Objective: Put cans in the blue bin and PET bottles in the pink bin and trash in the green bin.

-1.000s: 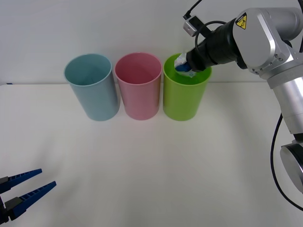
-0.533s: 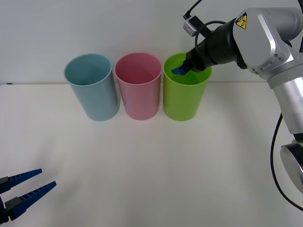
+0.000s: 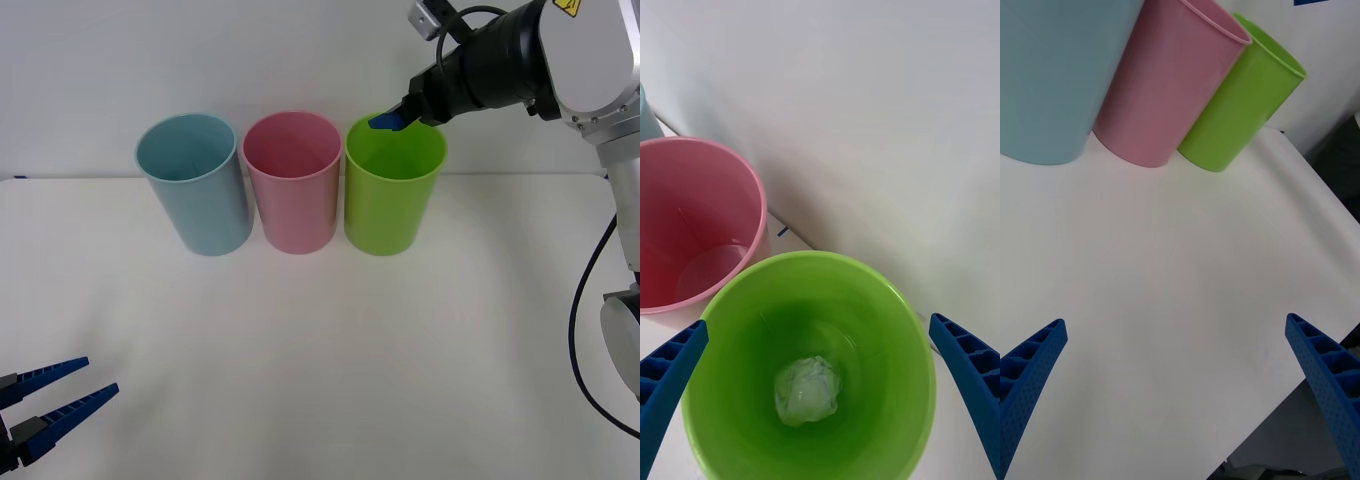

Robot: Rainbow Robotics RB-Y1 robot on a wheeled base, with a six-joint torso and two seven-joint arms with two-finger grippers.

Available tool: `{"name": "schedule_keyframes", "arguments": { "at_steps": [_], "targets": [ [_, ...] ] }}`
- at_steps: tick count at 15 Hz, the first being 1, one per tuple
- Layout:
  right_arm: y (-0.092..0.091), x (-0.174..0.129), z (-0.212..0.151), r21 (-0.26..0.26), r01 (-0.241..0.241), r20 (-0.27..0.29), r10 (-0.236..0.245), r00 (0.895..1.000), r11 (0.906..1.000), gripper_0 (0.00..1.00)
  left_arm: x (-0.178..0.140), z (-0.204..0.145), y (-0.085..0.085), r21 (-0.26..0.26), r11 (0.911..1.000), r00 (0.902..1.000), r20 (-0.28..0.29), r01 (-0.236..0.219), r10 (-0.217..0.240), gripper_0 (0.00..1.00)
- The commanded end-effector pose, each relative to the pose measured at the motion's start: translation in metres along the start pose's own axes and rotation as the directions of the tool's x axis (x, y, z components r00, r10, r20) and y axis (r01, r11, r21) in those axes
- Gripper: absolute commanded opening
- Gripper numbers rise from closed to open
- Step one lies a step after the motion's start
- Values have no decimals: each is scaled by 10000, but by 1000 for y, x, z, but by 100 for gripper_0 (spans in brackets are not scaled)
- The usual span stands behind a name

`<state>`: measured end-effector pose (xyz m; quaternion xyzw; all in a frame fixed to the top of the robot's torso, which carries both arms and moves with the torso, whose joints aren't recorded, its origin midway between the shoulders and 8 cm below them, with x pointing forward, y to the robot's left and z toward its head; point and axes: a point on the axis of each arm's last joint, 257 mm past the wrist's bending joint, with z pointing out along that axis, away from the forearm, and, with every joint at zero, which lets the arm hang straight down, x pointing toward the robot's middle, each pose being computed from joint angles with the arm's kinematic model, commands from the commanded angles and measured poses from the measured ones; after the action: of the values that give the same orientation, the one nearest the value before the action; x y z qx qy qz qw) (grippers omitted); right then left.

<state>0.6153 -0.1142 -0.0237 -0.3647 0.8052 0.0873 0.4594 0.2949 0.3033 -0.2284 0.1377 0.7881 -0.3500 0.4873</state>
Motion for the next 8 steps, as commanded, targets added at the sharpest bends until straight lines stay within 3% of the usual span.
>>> {"name": "schedule_keyframes", "arguments": {
  "at_steps": [1,5,8],
  "targets": [
    [1,10,-31,-103,251,197,-249,9995,9996,100,0,0,0,0,10000,10000,0,0,0,100],
    [10,53,-76,-216,745,390,-737,9965,9970,100,0,0,0,0,10000,10000,0,0,0,100],
    [19,97,-103,-204,883,146,-881,9960,9959,100,0,0,0,0,10000,10000,0,0,0,100]
  ]
}}
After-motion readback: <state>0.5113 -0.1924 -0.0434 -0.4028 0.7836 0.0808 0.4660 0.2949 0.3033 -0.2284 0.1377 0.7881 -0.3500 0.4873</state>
